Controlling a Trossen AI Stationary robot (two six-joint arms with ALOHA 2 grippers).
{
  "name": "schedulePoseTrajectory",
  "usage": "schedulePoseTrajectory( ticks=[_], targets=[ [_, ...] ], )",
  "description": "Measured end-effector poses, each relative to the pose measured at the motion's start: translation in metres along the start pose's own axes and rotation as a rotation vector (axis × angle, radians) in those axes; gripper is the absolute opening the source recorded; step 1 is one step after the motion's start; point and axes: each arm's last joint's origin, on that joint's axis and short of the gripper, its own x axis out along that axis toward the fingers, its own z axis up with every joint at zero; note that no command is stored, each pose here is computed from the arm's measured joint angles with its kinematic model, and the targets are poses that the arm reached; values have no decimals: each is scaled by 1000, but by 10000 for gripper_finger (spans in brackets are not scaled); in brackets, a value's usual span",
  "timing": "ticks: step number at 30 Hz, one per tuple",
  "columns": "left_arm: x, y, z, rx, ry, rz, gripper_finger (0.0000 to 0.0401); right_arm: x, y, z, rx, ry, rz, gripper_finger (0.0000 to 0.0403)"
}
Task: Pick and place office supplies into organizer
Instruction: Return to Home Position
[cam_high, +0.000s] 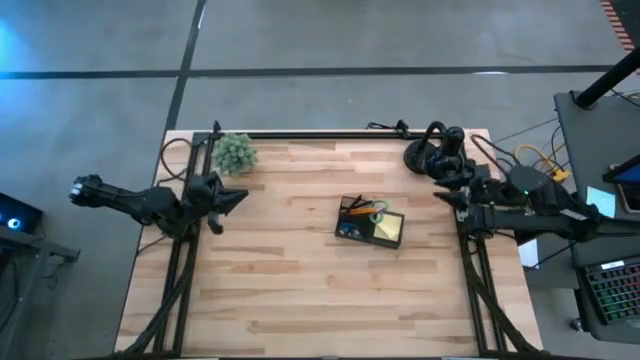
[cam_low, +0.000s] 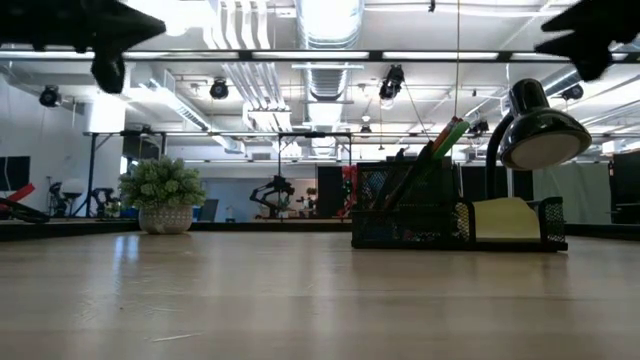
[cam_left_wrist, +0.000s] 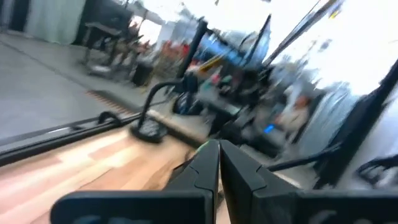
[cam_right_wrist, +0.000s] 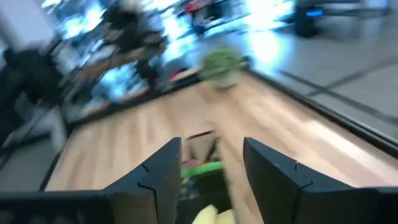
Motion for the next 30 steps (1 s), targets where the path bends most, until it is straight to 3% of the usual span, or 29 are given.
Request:
schedulePoseTrajectory(
  ticks=[2, 4, 6, 8, 13, 15, 21, 26, 30],
  targets=[
    [-7, 7, -8, -54, -16, -26, 0, -10, -5, -4, 132, -57, -76, 161],
    [-13, 11, -8, -210, -80, -49, 0, -16, -6, -6, 203, -121, -47, 159],
    [-17, 17, -12, -289, -109, -50, 0, -12, -1, -2, 102, -174, 91, 157],
    [-21, 19, -13, -307, -152, -76, 0, -4, 2, 0, 42, -208, 141, 154],
    [-19, 14, -14, -17, -292, -211, 0, 30, 5, -9, 41, -176, 230, 146],
    [-14, 17, -25, 47, -299, -174, 0, 43, 5, -15, 45, -158, 235, 144],
    [-3, 25, -46, -12, -135, -73, 0, 58, -8, -15, 17, -195, 170, 146],
    [-3, 28, -39, 69, -203, -57, 0, 50, -19, -9, 29, -115, 150, 147],
    [-9, 31, -41, 34, -159, -88, 0, 45, -23, -13, 35, -93, 205, 143]
  ],
)
